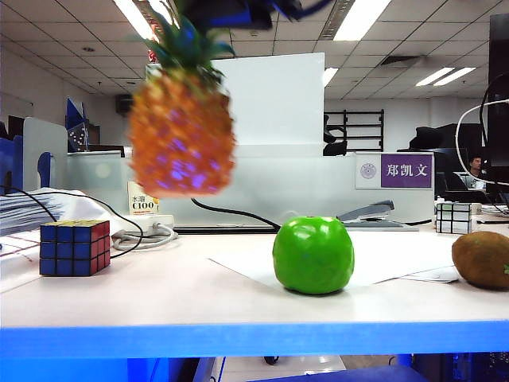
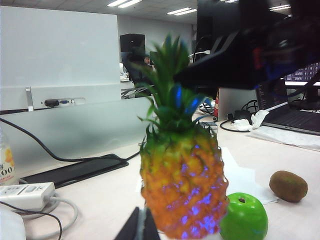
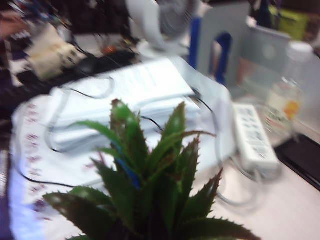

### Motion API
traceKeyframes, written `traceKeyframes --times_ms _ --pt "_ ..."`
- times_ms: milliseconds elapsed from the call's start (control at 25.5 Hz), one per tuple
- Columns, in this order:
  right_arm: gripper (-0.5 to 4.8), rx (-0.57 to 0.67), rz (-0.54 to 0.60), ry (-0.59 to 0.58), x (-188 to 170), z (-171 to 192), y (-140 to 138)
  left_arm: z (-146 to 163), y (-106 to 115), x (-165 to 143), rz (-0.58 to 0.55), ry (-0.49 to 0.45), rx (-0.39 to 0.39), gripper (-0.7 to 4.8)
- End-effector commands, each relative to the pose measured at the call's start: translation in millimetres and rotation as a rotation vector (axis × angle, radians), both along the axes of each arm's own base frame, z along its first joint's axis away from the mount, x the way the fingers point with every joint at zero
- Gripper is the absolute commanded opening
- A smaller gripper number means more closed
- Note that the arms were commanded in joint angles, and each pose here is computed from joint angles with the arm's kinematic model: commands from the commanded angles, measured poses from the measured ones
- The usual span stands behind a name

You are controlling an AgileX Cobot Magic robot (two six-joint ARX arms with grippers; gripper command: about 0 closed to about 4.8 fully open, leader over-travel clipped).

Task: Arrange all the fruits from large to small from left to right in a row.

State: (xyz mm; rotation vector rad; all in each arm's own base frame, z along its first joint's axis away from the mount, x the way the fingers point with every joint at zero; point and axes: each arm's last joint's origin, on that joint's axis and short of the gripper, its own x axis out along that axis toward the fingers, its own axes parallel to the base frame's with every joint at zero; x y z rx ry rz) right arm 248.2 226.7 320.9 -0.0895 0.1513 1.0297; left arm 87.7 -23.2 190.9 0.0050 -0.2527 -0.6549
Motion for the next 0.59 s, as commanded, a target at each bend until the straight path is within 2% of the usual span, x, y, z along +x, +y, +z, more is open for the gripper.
traceKeyframes --times_ms 39,314,588 --pt "-0.06 0.019 0.036 -0.017 -11 -1 12 3 0 -1 -0.005 -0.013 -0.018 -0.06" --pt "-0.06 -0.050 0.010 -0.037 -24 -23 22 3 -1 -2 -0.034 -0.016 -0.013 -0.06" --pt "-0.06 -0.032 0.006 -0.054 -24 -42 21 5 -1 -2 -0.051 -0.022 -0.025 -0.06"
